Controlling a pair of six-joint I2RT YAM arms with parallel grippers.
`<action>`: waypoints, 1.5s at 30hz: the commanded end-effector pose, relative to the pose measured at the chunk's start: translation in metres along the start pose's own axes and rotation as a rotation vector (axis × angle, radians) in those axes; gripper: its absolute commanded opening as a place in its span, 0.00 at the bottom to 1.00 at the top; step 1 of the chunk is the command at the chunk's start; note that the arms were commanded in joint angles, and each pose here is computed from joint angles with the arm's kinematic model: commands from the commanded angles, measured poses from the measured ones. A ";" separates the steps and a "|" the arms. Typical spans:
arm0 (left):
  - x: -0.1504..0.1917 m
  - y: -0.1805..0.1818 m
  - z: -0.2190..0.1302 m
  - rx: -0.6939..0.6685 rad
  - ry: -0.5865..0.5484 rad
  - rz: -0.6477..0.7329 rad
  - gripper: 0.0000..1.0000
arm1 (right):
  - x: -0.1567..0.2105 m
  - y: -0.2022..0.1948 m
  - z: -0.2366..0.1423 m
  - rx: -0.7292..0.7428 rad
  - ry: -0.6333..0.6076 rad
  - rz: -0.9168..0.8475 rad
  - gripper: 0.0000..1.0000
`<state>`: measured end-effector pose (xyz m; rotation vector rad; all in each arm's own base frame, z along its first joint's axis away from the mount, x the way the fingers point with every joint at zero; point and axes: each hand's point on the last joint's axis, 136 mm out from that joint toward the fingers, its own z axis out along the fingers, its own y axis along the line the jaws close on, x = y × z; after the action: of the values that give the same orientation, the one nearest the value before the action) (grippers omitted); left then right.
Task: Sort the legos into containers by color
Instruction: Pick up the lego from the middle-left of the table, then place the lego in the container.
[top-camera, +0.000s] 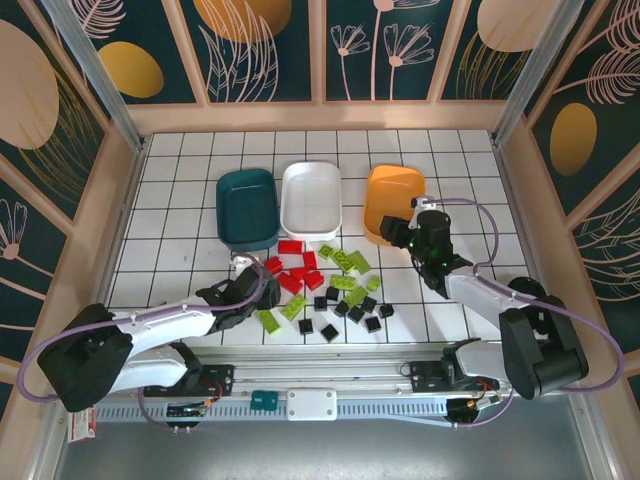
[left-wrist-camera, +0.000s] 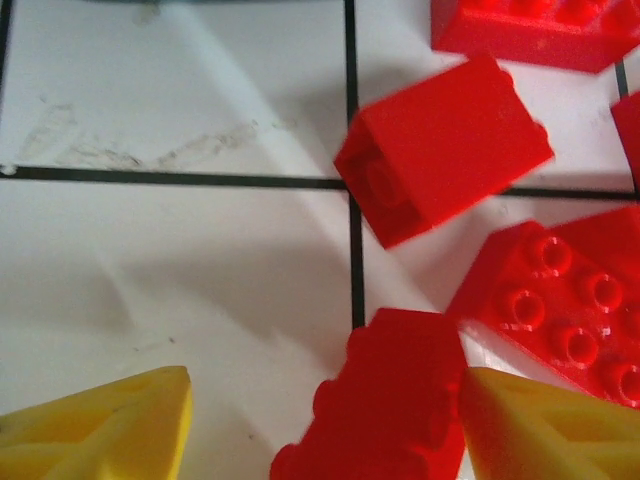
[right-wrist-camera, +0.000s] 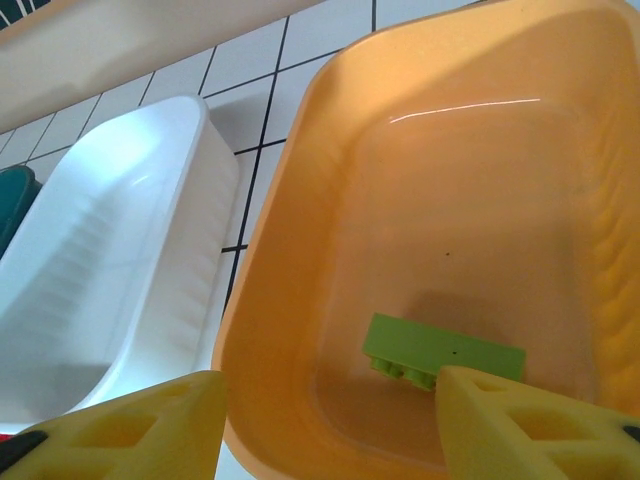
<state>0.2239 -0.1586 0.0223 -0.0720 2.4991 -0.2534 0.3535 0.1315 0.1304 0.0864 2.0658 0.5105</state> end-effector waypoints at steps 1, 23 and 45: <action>0.009 0.001 0.001 -0.018 0.025 0.006 0.65 | -0.005 -0.003 -0.004 0.025 -0.037 0.001 0.58; -0.002 -0.007 -0.015 0.037 -0.023 -0.074 0.10 | -0.003 -0.002 -0.009 0.011 -0.043 0.022 0.58; -0.226 0.012 0.015 -0.162 -0.296 -0.156 0.01 | -0.004 -0.002 -0.025 0.004 -0.060 0.015 0.58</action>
<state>0.3938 -0.1132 0.1398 -0.4056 2.2130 -0.1079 0.3381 0.1225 0.1431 0.1042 2.0108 0.5139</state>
